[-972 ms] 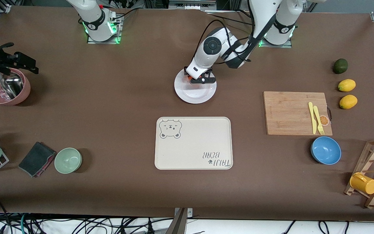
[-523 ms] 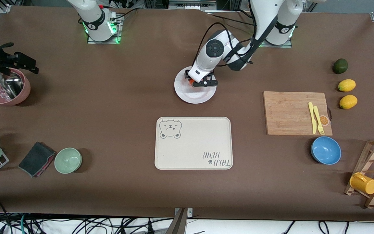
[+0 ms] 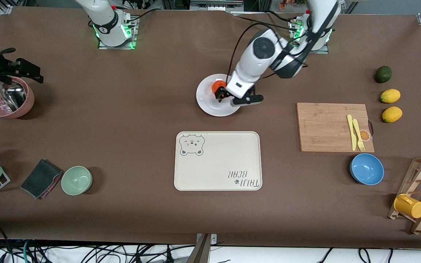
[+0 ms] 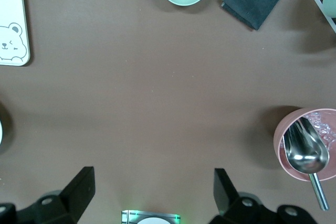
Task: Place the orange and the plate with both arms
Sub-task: 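Raise the left gripper away while the right gripper reaches the plate rim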
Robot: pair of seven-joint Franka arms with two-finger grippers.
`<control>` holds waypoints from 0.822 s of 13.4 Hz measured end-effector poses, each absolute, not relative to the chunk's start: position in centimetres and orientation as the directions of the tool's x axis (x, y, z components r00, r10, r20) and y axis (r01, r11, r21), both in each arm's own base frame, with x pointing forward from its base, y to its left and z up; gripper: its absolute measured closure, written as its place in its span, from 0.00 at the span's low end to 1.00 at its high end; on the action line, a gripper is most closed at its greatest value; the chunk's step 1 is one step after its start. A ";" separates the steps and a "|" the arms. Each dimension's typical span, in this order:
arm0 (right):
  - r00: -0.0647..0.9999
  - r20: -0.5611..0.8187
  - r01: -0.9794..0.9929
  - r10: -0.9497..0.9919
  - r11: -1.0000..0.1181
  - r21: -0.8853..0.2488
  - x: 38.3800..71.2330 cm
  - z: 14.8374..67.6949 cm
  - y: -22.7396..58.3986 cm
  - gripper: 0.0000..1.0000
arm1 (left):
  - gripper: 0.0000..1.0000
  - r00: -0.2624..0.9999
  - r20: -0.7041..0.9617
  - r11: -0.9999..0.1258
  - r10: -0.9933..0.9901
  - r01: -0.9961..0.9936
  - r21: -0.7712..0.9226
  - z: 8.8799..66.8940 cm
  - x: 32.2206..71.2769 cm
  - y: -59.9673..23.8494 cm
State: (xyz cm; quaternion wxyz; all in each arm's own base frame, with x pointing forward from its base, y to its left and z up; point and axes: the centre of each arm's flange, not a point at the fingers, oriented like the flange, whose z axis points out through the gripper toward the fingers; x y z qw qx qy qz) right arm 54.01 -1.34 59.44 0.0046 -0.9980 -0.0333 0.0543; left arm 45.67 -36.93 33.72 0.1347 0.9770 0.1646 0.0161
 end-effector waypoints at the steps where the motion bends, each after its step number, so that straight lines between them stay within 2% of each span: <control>1: 0.992 -0.108 0.066 0.067 -0.998 -0.013 54.0 59.4 -1.3 0.00 | 0.00 0.926 0.022 -0.890 0.377 0.355 0.285 36.4 47.5 -34.2; 4: 0.992 -0.110 0.066 0.067 -0.998 -0.013 54.0 59.4 -1.3 0.00 | 0.00 0.870 0.096 -0.846 0.484 0.437 0.306 41.2 51.2 -26.6; 7: 0.983 -0.162 0.089 0.092 -0.996 -0.029 54.3 57.7 -0.2 0.00 | 0.00 0.907 0.123 -0.904 0.403 0.374 0.206 45.0 51.7 -21.4; 9: 0.957 -0.259 0.110 0.131 -0.990 -0.094 54.7 54.1 2.2 0.00 | 0.00 0.917 0.117 -0.921 0.381 0.366 0.134 48.0 51.5 -19.2; 11: 0.932 -0.327 0.086 0.154 -0.973 -0.214 55.8 49.8 4.3 0.00 | 0.00 0.930 0.117 -0.937 0.349 0.345 0.054 52.8 52.1 -16.6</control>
